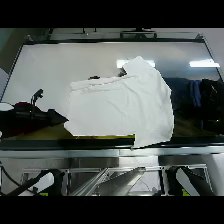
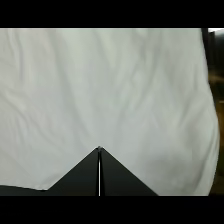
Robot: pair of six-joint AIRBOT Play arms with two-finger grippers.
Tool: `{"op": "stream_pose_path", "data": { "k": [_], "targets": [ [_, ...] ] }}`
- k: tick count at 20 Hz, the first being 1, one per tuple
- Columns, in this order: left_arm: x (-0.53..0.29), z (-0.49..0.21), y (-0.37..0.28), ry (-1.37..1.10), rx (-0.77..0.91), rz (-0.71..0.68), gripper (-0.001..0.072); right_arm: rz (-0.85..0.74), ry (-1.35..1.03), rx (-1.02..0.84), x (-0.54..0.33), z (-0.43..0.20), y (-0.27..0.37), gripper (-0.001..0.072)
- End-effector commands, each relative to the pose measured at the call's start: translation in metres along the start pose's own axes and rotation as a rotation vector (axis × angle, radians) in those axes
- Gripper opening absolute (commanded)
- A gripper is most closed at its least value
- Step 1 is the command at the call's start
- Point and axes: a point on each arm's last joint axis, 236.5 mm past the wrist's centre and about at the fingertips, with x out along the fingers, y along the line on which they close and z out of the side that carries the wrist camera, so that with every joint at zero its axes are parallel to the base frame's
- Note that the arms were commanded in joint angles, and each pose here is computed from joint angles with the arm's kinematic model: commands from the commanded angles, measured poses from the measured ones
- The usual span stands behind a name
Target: Fold the shirts.
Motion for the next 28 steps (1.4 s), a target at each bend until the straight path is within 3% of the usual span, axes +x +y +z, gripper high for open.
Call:
{"op": "stream_pose_path", "data": {
  "k": [1, 5, 6, 7, 8, 9, 17, 24, 26, 28],
  "targets": [
    [0.006, -0.011, 0.012, -0.089, -0.001, 0.069, 0.0004, 0.027, -0.045, 0.043, 0.006, -0.005, 0.001, 0.0022],
    [-0.008, 0.002, 0.017, -0.172, 0.066, 0.16, 0.0005, 0.055, -0.041, 0.081, 0.013, -0.002, 0.003, 0.0022],
    [-0.013, 0.004, 0.019, -0.177, 0.084, 0.19, 0.0064, 0.055, -0.034, 0.086, 0.015, -0.003, 0.002, 0.0029],
    [-0.018, 0.006, 0.023, -0.173, 0.1, 0.225, 0.0359, 0.054, -0.027, 0.092, 0.016, -0.003, 0.0, 0.004],
    [-0.021, 0.006, 0.027, -0.166, 0.108, 0.249, 0.0601, 0.054, -0.022, 0.096, 0.018, -0.004, -0.001, 0.0165],
    [-0.024, 0.006, 0.033, -0.159, 0.084, 0.271, 0.0708, 0.053, -0.016, 0.1, 0.019, -0.005, -0.002, 0.0308],
    [0.002, -0.015, 0.113, 0.07, -0.054, 0.365, 0.0708, 0.051, -0.001, 0.104, 0.023, -0.006, -0.005, 0.0307],
    [0.03, 0.016, 0.137, 0.06, 0.111, 0.324, 0.0707, 0.061, 0.023, 0.103, 0.023, -0.012, -0.002, 0.0306],
    [0.031, 0.022, 0.129, 0.072, 0.113, 0.273, 0.0692, 0.062, 0.025, 0.103, 0.023, -0.013, -0.002, 0.0305],
    [0.041, 0.023, 0.102, 0.089, 0.142, 0.137, 0.069, 0.062, 0.025, 0.103, 0.023, -0.013, -0.002, 0.0305]
  ]
}}
